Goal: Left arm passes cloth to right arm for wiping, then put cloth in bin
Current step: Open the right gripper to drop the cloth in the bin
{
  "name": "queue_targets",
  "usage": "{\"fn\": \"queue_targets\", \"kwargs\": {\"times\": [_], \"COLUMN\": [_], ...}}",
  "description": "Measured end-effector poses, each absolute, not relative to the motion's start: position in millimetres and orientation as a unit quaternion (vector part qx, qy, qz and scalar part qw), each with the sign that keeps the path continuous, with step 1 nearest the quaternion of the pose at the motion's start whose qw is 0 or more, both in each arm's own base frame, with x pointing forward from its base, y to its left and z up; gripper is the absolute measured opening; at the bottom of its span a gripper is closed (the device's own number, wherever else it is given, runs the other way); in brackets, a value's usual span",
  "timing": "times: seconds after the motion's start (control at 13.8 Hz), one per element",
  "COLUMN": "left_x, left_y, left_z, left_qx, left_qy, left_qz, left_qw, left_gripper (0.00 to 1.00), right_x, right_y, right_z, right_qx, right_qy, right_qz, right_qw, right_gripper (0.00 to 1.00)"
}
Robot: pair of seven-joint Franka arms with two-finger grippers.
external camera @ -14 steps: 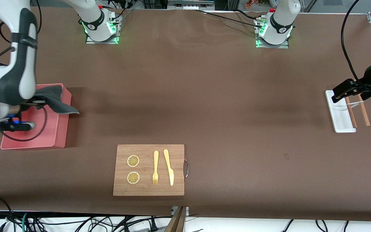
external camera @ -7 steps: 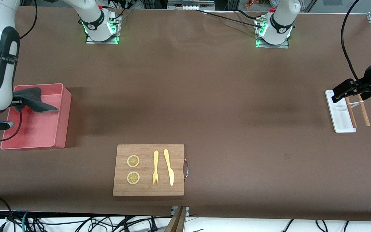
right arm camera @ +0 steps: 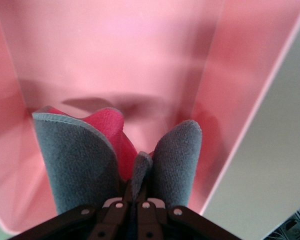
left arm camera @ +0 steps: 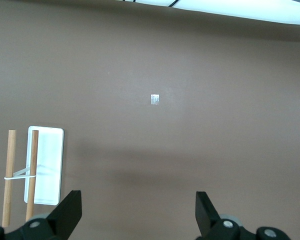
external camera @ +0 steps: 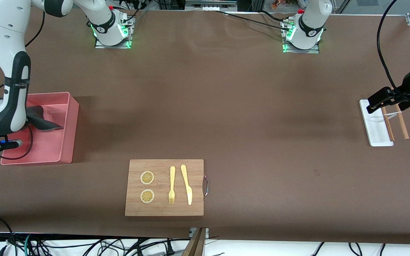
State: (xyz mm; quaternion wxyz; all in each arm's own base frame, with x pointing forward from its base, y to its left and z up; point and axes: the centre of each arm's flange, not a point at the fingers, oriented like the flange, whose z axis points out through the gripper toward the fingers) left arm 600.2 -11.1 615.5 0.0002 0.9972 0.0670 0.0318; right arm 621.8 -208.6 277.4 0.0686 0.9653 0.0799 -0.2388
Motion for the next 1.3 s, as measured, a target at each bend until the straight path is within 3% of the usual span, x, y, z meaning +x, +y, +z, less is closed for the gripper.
{"fn": "queue_targets", "kwargs": {"times": [0.22,0.29,0.65,0.72,0.94,1.3], "left_x": [600.2,600.2,600.2,600.2,600.2,600.2], "left_y": [-11.1,-11.1,-11.1,-11.1,-11.1,-11.1], "left_z": [615.5,615.5,615.5,615.6,615.6,615.7], "left_qx": [0.997,0.997,0.997,0.997,0.997,0.997], "left_qy": [0.067,0.067,0.067,0.067,0.067,0.067], "left_qz": [0.032,0.032,0.032,0.032,0.032,0.032], "left_qw": [0.000,0.000,0.000,0.000,0.000,0.000], "left_gripper": [1.00,1.00,1.00,1.00,1.00,1.00], "right_x": [619.8,619.7,620.0,622.8,636.5,653.5], "right_y": [-203.5,-204.9,-212.4,-211.0,-199.8,-169.4], "right_z": [258.0,253.0,246.1,249.1,274.0,368.7], "right_qx": [0.967,0.968,0.972,0.973,0.978,0.980], "right_qy": [0.084,0.084,0.075,0.074,0.072,0.083], "right_qz": [-0.231,-0.226,-0.216,-0.210,-0.190,-0.180], "right_qw": [0.061,0.063,0.057,0.055,0.036,0.004], "right_gripper": [0.03,0.08,0.58,0.72,1.00,1.00]}}
